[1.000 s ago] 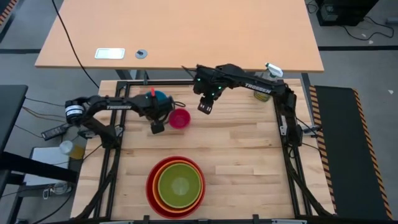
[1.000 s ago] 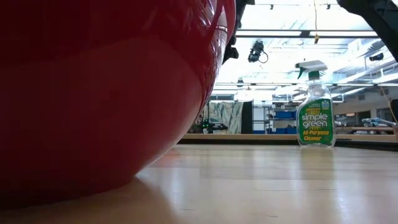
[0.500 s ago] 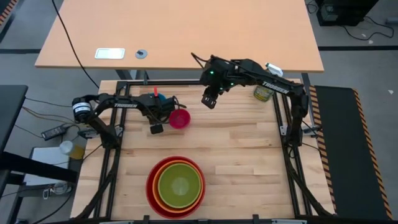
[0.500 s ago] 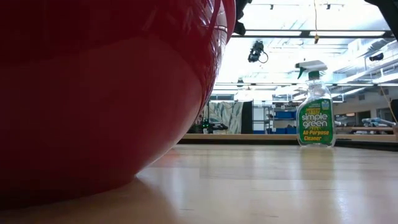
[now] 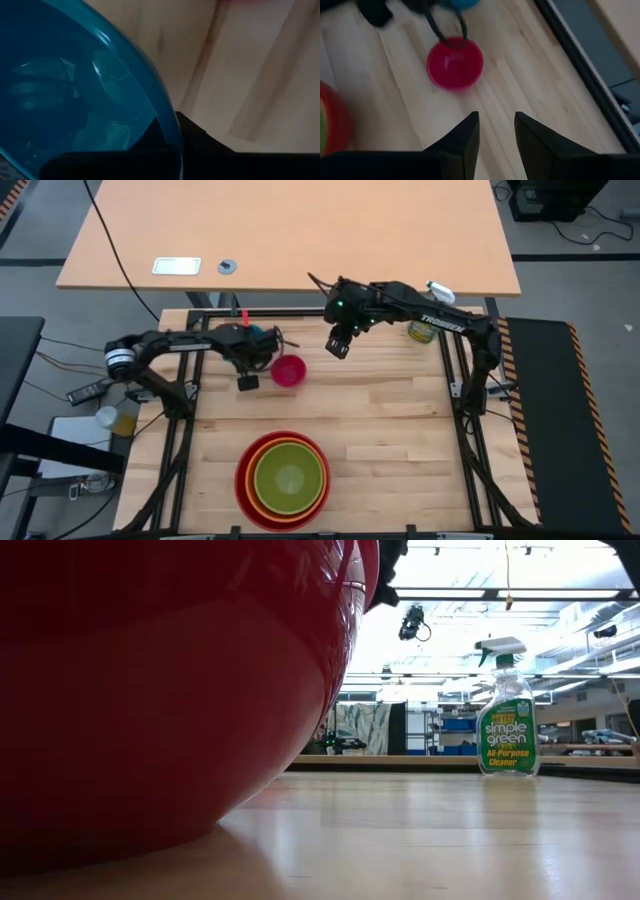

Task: Nest bowls inside each other
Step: Stack the blue bowl on top of the green bowl

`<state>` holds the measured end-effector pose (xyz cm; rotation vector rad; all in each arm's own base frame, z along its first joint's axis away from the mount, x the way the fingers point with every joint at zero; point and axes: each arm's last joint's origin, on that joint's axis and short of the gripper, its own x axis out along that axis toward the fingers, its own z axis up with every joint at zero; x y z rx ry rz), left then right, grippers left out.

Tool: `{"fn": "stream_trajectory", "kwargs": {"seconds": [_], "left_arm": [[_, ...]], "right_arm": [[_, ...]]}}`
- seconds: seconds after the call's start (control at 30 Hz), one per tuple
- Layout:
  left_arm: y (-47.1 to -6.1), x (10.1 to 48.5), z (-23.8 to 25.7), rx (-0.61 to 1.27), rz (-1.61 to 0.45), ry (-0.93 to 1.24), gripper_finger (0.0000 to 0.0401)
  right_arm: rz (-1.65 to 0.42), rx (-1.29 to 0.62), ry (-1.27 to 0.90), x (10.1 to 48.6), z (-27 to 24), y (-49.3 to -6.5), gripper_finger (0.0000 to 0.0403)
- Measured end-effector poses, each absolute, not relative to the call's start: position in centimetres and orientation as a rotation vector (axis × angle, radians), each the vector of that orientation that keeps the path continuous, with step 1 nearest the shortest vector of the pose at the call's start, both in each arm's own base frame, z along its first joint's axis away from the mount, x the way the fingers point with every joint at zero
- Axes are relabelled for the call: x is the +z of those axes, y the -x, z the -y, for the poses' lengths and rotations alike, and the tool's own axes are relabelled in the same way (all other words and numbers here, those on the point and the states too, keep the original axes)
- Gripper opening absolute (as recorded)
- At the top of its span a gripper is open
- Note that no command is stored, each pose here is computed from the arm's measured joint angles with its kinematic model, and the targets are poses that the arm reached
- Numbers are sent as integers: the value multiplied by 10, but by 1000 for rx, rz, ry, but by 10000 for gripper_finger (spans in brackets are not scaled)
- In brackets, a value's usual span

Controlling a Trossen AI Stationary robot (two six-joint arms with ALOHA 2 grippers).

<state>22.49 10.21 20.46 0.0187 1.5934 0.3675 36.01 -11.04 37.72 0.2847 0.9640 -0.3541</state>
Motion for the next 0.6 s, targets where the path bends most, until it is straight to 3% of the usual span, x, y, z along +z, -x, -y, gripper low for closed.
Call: {"fn": "stream_trajectory", "kwargs": {"seconds": [0.37, 0.6], "left_arm": [[-218, 301, -73, 370, -1316, -103, 6], [-212, 326, -47, 235, -1308, -155, 5]], "right_arm": [[-703, -344, -431, 333, 96, -317, 132], [-634, -363, -566, 310, 79, -293, 132]]}}
